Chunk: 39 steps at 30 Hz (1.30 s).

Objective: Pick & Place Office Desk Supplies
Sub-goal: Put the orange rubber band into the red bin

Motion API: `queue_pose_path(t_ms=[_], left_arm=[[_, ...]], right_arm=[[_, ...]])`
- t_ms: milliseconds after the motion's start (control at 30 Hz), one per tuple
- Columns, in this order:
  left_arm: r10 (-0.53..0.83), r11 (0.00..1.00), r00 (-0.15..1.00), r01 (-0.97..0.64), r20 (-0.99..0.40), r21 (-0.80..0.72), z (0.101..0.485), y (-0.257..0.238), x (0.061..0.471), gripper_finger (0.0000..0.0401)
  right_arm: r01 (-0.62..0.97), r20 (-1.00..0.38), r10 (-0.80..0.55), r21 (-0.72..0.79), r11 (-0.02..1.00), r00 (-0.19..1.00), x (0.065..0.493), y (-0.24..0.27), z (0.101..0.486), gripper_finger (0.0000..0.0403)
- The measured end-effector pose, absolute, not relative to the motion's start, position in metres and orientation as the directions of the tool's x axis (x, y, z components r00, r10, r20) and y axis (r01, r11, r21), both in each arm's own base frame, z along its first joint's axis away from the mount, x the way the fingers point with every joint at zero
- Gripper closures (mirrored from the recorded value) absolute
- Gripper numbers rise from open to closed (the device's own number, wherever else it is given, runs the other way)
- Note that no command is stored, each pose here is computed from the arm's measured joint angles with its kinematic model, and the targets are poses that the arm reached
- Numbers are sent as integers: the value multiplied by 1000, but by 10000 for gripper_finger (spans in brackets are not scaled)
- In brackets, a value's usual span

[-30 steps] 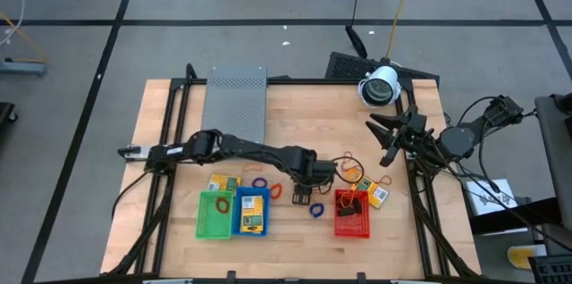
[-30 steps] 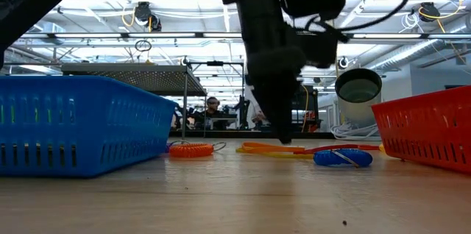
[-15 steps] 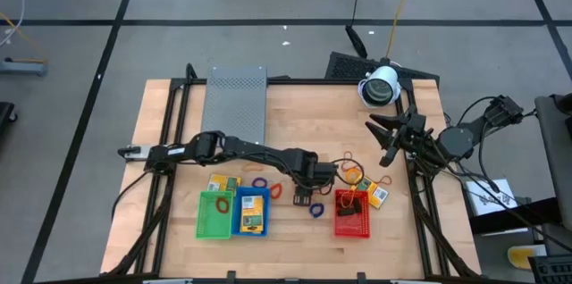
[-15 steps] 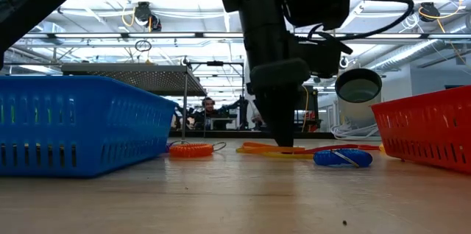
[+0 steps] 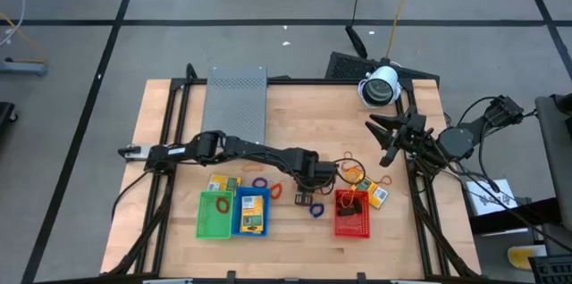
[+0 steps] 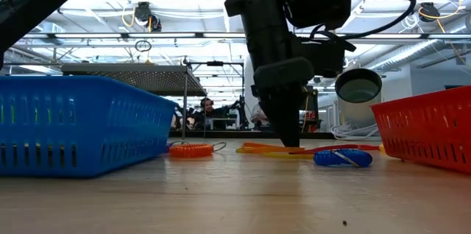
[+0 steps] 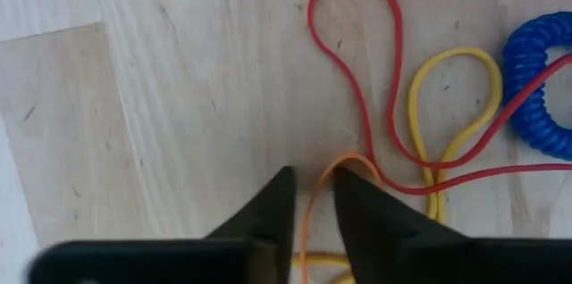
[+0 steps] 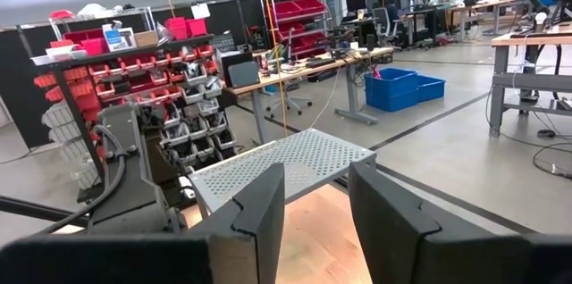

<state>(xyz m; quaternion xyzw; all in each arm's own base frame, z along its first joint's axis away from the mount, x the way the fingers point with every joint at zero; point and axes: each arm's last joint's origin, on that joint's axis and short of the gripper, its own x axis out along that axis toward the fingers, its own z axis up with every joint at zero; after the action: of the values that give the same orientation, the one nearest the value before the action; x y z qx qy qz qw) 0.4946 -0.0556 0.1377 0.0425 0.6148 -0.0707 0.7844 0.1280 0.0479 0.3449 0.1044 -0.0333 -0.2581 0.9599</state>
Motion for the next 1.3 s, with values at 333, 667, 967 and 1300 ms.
queue_pose_path(t_ms=[333, 667, 967, 1300], left_arm=[[-47, 993, 180, 115, -983, -27, 136, -56, 489, 396], [-95, 995, 180, 58, -979, -86, 164, -47, 481, 399], [-112, 994, 397, 62, -911, -95, 215, -46, 484, 399], [-117, 976, 449, 218, -886, -19, 239, -50, 478, 400]], right_arm=[[489, 10, -503, 215, 845, 864, 128, 48, 345, 287], [490, 7, -503, 210, 846, 864, 128, 48, 344, 287], [495, 0, -510, 246, 834, 860, 132, 50, 342, 287], [630, -18, -647, 251, 735, 762, 141, 52, 336, 287]])
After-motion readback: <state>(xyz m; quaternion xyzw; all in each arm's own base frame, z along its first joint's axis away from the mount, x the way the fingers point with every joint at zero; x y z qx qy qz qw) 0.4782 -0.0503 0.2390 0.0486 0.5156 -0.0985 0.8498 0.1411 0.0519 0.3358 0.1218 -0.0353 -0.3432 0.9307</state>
